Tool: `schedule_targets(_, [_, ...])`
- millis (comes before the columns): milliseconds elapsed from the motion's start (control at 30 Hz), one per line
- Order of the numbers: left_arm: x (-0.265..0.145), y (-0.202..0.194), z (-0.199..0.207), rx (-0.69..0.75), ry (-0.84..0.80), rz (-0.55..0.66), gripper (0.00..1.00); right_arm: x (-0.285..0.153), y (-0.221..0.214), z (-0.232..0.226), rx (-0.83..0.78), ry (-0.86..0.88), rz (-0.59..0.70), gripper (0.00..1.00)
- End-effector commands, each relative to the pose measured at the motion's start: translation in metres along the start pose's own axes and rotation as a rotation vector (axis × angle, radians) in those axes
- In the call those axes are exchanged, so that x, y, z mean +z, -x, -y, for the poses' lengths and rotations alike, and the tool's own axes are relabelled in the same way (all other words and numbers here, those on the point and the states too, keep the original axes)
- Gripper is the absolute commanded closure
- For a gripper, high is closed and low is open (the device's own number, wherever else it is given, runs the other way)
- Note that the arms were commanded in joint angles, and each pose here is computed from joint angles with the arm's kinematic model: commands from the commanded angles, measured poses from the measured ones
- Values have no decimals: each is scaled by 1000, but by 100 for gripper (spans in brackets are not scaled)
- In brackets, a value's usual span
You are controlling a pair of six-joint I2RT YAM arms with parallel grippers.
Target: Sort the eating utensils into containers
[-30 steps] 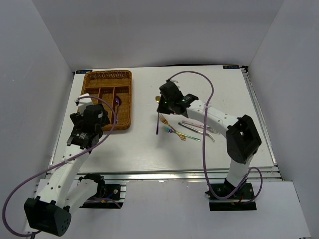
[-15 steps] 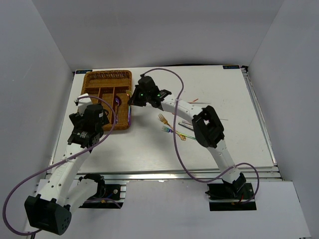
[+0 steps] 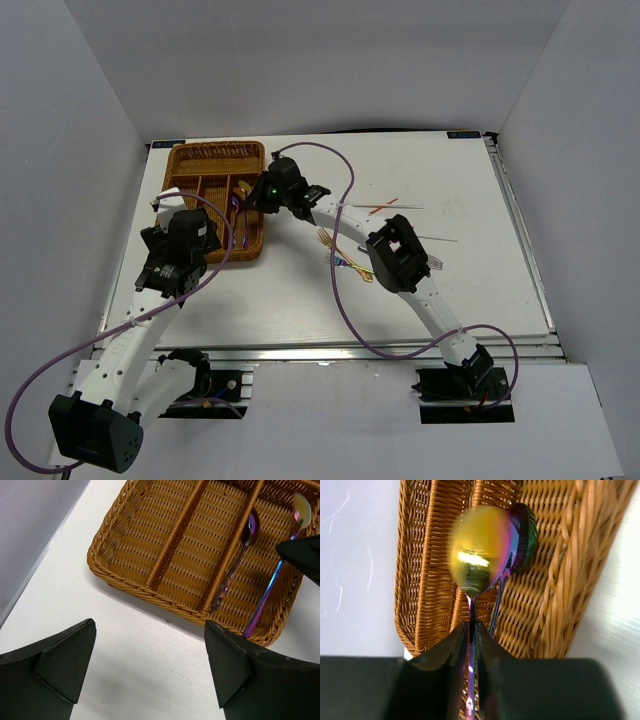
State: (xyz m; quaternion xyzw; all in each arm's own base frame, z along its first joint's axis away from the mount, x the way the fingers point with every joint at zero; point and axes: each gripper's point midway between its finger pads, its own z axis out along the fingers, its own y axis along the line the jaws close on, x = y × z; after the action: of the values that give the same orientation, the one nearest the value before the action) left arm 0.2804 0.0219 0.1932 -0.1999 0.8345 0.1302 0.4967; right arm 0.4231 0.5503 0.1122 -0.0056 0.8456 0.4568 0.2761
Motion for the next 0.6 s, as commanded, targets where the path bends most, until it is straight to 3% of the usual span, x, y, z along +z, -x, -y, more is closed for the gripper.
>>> schedule_targets(0, [-6, 12, 6, -24, -40, 27, 2, 2, 16, -31, -12, 94, 45, 81])
schedule_targets(100, [-6, 12, 7, -24, -45, 28, 2, -1, 24, -36, -22, 98, 67, 73])
schedule_targets(333, [-6, 10, 9, -17, -57, 21, 2, -9, 28, -34, -45, 62, 75, 66])
schedule_targets(567, [-5, 9, 9, -16, -56, 17, 2, -36, 44, -60, -95, 75, 111, 54])
